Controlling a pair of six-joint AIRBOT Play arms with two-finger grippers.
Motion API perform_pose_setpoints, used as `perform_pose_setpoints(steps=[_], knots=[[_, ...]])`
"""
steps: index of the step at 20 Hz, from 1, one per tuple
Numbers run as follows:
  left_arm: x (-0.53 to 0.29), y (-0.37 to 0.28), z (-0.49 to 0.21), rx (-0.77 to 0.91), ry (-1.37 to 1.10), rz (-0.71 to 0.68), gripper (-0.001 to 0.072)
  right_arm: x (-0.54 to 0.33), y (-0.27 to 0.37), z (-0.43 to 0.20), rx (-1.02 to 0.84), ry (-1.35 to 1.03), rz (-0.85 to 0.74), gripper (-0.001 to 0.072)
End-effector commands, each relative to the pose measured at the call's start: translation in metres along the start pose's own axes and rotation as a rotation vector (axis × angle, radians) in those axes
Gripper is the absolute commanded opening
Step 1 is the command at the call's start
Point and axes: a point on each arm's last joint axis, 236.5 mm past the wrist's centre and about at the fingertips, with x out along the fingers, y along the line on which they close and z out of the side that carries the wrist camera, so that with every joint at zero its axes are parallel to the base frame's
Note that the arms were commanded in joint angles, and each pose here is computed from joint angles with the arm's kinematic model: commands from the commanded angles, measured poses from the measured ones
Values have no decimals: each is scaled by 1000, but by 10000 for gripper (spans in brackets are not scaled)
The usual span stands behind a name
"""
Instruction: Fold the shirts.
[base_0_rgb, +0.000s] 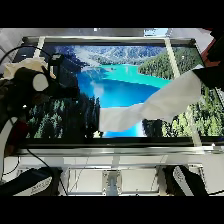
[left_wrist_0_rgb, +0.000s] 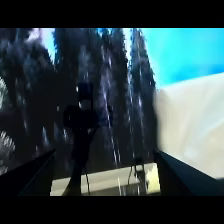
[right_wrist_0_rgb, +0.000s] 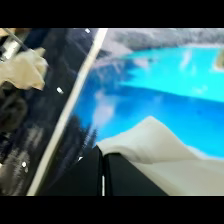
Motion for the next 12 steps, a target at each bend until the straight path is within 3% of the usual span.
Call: perform_pose_setpoints(steps=[1,6,9,12], knots=[[36,-11,32,-49,-93,-42,703,47,-57,-44,61,157,-127,23],[62,-42,26,-121,-37,-168,703,121,-107,-114,184,372,-143,39],[82,-88,8,-85,57,-344,703,126,-140,-126,163,412,-228,283],[104,-122,-14,31,123,-425,703,96,-179,-126,141,433,-386,283]])
